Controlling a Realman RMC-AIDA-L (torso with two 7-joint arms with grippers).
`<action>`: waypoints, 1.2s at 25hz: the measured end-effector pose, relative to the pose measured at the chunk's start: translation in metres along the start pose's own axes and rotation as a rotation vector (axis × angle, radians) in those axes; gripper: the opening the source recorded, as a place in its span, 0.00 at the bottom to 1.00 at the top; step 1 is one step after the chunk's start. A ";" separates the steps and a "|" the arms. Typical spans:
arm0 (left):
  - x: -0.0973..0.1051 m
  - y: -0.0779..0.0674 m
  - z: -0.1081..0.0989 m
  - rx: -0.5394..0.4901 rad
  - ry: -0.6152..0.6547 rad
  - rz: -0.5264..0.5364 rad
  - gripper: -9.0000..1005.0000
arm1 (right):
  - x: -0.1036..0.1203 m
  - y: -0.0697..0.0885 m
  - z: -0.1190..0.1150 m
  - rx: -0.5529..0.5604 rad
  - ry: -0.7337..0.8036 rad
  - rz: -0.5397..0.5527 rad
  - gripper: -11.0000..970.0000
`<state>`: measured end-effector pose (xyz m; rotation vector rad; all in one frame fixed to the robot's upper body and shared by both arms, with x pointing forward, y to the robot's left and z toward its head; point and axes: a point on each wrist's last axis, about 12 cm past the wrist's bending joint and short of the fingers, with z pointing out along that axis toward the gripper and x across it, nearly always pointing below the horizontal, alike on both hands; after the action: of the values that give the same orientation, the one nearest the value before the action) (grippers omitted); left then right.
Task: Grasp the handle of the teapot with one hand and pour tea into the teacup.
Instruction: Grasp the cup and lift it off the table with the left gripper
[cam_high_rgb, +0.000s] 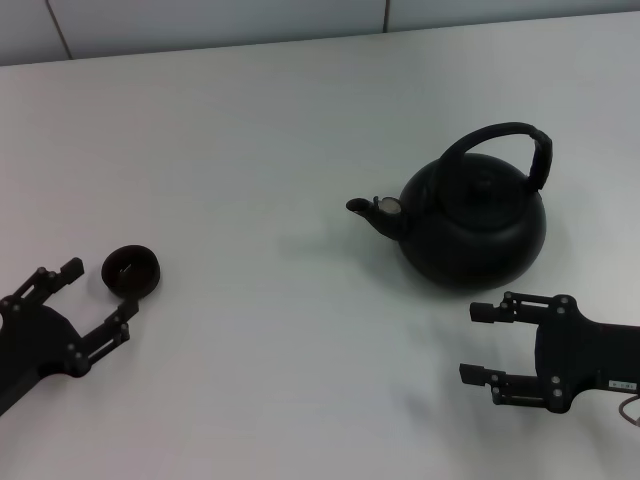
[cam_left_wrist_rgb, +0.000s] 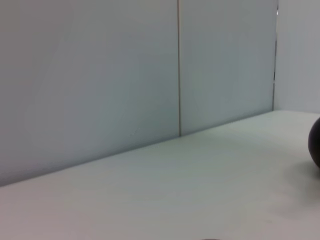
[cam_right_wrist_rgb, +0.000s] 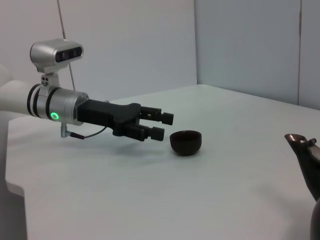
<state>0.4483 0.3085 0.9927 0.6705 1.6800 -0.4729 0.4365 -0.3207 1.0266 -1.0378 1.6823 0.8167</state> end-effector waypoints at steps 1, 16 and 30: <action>0.001 -0.001 0.000 0.000 0.005 -0.002 0.80 | 0.000 0.000 0.000 0.000 0.000 0.000 0.72; 0.004 0.001 0.009 -0.015 0.046 0.000 0.80 | -0.001 -0.001 0.001 -0.006 -0.003 0.003 0.72; -0.003 0.004 0.040 -0.010 0.070 0.020 0.80 | -0.003 -0.001 0.001 -0.007 -0.010 0.003 0.72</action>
<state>0.4805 0.2853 0.9871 0.7033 1.7385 -0.4309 0.4387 -0.3193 1.0286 -1.0343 1.6737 0.8288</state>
